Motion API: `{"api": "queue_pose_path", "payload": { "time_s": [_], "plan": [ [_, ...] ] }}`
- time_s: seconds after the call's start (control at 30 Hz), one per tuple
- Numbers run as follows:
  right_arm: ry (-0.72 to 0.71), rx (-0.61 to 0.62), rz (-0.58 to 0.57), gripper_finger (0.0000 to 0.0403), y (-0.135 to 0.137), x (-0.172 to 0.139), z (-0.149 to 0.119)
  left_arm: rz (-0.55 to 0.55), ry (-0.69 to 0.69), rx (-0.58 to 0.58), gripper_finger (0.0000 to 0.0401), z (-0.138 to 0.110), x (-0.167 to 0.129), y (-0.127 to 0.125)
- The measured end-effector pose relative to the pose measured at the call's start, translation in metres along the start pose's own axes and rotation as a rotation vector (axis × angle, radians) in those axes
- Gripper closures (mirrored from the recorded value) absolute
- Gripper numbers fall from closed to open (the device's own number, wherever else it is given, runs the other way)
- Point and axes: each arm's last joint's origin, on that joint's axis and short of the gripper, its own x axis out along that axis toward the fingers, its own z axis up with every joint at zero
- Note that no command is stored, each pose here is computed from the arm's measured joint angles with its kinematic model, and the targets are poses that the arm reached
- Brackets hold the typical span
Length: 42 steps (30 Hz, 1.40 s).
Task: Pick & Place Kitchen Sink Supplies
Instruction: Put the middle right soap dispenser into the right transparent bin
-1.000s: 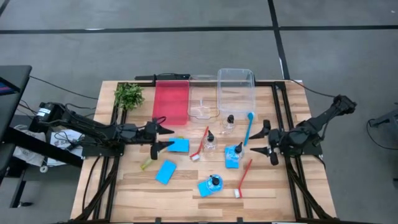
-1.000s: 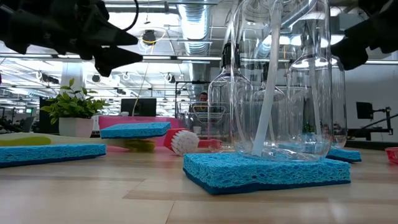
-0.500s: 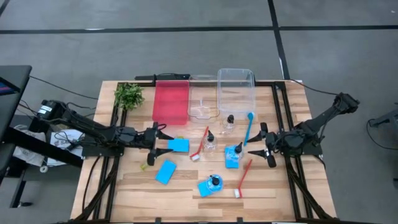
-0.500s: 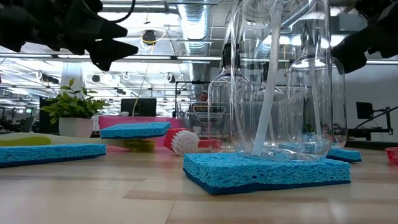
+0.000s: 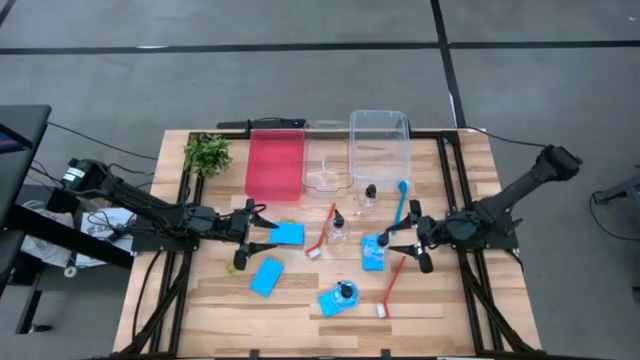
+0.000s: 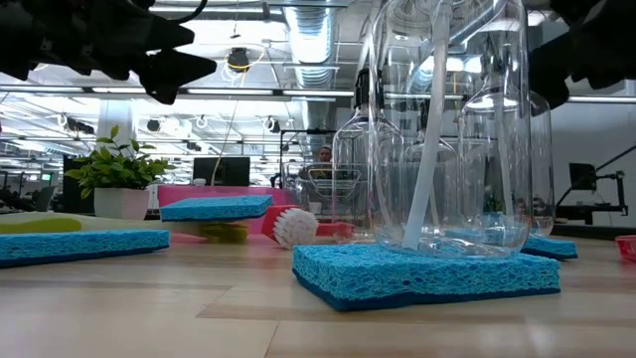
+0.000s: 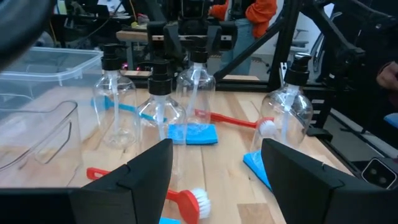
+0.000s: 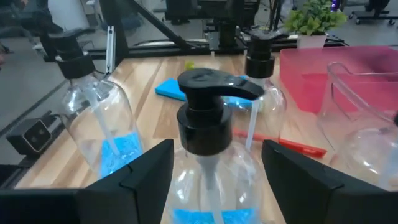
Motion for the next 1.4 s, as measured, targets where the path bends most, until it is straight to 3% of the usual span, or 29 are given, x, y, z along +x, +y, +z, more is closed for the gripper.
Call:
{"api": "queue_pose_path", "payload": {
  "time_s": [0.53, 1.4],
  "plan": [
    [-0.015, -0.021, -0.072, 0.0163, 0.0022, 0.0082, -0.001, 0.007, -0.008, -0.002, 0.0153, 0.0008, 0.0, 0.0002],
    [-0.051, -0.015, -0.071, 0.0163, 0.0028, 0.0081, 0.0029, 0.007, -0.013, -0.003, 0.0153, 0.0013, 0.0, 0.0001]
  ]
}}
